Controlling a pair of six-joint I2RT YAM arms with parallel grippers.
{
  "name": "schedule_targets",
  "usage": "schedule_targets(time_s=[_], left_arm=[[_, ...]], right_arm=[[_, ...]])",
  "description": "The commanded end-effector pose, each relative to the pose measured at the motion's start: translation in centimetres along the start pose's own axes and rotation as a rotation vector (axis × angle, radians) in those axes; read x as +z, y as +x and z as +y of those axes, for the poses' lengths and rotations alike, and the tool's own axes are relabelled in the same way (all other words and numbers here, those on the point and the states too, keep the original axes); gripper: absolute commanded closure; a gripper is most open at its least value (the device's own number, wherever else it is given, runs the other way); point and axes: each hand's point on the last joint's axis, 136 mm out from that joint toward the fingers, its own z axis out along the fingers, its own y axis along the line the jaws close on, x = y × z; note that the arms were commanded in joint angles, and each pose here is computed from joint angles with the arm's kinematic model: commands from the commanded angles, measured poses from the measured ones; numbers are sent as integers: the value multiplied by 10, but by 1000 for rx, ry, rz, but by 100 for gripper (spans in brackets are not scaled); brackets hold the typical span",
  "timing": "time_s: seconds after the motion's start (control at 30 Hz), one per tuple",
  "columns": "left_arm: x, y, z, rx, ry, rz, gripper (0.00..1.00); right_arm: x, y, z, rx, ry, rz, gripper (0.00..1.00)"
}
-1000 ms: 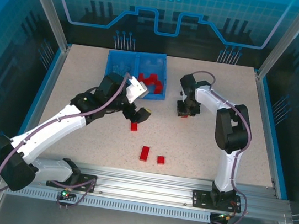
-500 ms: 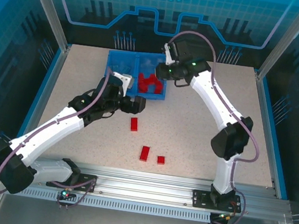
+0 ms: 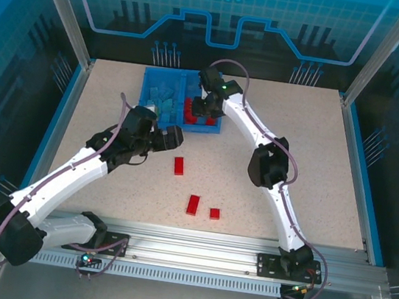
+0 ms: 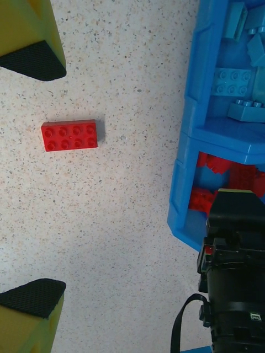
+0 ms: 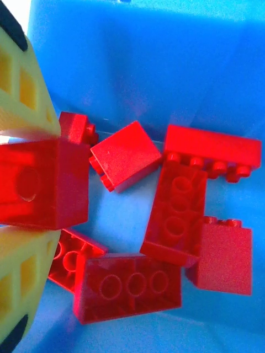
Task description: Sort the legos into containers by color
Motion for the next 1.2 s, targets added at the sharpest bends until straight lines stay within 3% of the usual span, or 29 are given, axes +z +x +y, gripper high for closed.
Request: schedule_targets(time_s=[0.0,0.2,0.33,0.47,0.6,0.73,0.93,1.17], left_arm=[[0,9,11,-27,-34,24,6],[14,25,19,-20,-79,105,7],[28,41,19,14,-117,173,7],[51,65,18,11,-147,260,7],[73,83,17,15,-176,313,7],[95,96,20,56,-219,352,9],[121,106,35,80,-310,352,16],[140,114,51,98,-367,352,42]], right_arm=[[-40,-24,19,-2,-58,-89,48],[-82,-43,30,-2,-126,-163,47],[-139,-48,36,3,-195,-202,46],[-191,-30,39,-35,-275,-195,38],[-219,0,22,-38,-263,-170,30],[-224,40,0,-26,-209,-142,22],[-209,96,-25,56,-181,-33,21],[-206,127,-37,85,-164,21,19]])
